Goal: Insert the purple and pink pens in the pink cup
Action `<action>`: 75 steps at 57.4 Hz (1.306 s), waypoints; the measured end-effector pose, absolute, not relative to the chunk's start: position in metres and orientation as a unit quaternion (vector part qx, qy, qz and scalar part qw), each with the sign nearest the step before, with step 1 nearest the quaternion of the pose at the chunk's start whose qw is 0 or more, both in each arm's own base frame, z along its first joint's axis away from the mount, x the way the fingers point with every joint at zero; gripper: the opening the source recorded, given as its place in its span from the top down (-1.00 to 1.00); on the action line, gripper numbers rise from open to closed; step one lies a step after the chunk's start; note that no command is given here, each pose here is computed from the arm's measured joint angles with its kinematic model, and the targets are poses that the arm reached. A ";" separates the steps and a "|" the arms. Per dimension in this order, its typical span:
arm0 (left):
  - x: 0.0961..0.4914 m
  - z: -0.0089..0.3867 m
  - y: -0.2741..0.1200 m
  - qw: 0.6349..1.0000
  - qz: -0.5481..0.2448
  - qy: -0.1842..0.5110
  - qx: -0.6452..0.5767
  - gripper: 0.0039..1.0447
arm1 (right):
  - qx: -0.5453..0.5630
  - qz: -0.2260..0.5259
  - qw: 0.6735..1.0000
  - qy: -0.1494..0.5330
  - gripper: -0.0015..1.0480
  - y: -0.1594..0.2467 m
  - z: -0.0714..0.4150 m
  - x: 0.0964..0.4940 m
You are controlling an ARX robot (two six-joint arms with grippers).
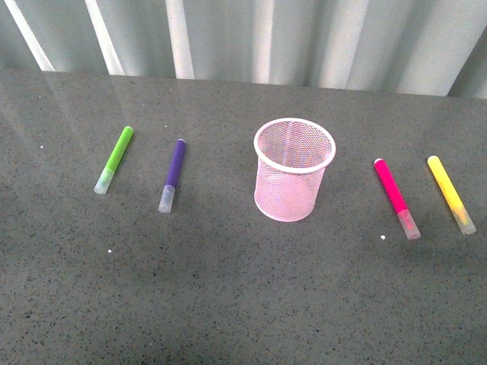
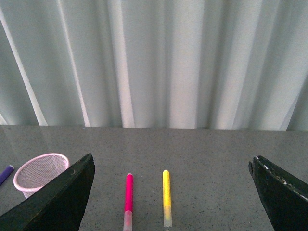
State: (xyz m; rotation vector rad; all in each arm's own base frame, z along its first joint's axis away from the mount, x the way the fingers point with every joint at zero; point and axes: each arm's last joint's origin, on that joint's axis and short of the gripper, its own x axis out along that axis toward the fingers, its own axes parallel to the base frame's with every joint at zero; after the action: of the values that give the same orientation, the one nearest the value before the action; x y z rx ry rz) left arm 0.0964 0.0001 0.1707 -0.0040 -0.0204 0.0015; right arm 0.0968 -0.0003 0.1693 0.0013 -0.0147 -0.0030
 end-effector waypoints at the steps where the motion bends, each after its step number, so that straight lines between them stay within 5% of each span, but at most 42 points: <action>1: 0.096 0.171 0.000 1.000 0.001 -0.010 -0.002 -0.88 | 0.001 -0.002 1.000 -0.007 -0.86 0.000 0.169 0.097; 70: 0.096 0.171 0.000 1.000 0.001 -0.010 -0.002 -0.88 | 0.001 -0.002 1.000 -0.007 -0.86 0.000 0.169 0.097; 75: 0.102 0.170 -0.003 0.998 -0.015 0.054 -0.015 -0.88 | 0.001 -0.002 1.000 -0.007 -0.86 0.000 0.169 0.097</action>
State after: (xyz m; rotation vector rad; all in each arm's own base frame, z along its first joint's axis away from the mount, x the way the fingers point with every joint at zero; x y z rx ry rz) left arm 0.1020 -0.0031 0.1697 -0.0304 0.1075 -0.0303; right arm 0.0968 -0.0003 0.1693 0.0013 -0.0143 -0.0030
